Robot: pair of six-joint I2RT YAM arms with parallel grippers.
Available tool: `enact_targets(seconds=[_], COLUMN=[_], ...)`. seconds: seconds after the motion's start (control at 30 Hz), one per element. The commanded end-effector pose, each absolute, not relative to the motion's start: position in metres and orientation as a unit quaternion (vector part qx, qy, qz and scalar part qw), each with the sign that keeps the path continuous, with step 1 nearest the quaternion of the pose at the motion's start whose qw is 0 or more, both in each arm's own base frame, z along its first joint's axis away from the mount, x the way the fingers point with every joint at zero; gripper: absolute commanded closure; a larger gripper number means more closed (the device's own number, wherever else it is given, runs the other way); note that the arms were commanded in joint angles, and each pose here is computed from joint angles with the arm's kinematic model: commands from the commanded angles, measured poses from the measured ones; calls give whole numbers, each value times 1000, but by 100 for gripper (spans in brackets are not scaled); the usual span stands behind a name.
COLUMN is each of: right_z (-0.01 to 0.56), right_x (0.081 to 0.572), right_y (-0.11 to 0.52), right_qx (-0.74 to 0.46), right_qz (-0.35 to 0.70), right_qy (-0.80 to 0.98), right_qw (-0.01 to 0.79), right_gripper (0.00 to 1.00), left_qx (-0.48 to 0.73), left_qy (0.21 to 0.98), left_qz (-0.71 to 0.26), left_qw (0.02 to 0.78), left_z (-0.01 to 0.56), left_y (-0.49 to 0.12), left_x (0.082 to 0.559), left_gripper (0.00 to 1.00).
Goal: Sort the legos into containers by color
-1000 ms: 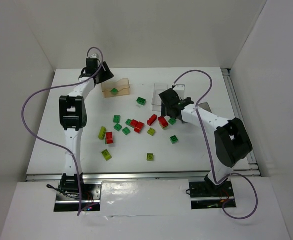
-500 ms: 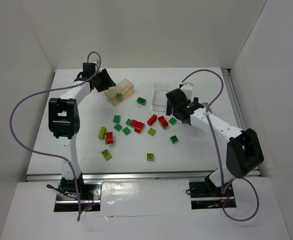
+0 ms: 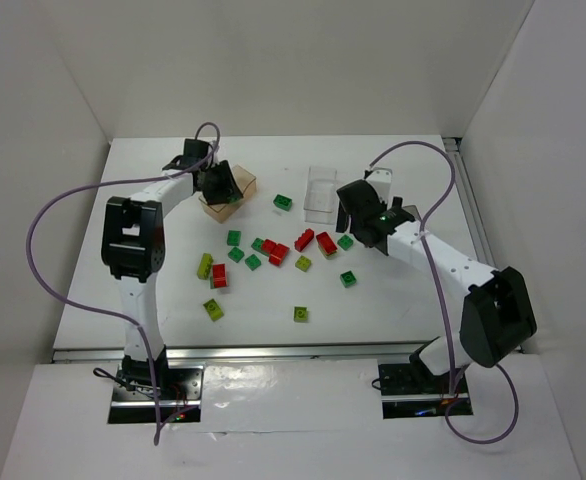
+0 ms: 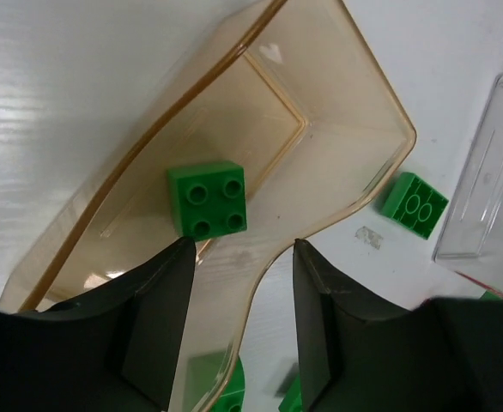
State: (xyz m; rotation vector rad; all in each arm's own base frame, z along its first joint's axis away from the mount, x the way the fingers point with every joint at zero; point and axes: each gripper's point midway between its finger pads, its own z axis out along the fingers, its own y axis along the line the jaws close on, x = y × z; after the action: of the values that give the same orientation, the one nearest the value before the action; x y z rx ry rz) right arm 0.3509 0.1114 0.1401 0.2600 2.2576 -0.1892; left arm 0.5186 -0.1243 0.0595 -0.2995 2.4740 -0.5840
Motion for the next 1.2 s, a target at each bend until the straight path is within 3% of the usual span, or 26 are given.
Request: enact_targets(seconds=[0.0, 0.3, 0.57, 0.7, 0.83, 0.9, 1.0, 1.17], right_z=[151, 163, 166, 164, 161, 158, 160, 162], right_x=[342, 338, 329, 324, 323, 324, 323, 323], right_y=[101, 104, 109, 111, 114, 114, 115, 111], right_qx=[117, 116, 109, 107, 103, 102, 96, 98], right_qz=[-78, -56, -29, -17, -9, -11, -10, -20], right_qy=[894, 892, 896, 897, 899, 901, 903, 902], right_qw=[426, 433, 429, 429, 425, 422, 420, 420], right_gripper=[0, 0, 0, 0, 0, 0, 0, 0], left_qx=[-95, -85, -83, -75, -57, -58, -59, -69], left_qy=[926, 931, 933, 951, 959, 961, 962, 964], left_qz=[-228, -186, -93, -71, -51, -42, -35, -27], left_qw=[286, 301, 336, 292, 271, 265, 265, 254], left_z=[90, 132, 154, 135, 105, 89, 74, 56], left_y=[-134, -130, -119, -125, -135, -133, -129, -125], left_x=[503, 484, 441, 405, 393, 393, 399, 401], left_gripper=[42, 38, 20, 18, 2, 4, 17, 29])
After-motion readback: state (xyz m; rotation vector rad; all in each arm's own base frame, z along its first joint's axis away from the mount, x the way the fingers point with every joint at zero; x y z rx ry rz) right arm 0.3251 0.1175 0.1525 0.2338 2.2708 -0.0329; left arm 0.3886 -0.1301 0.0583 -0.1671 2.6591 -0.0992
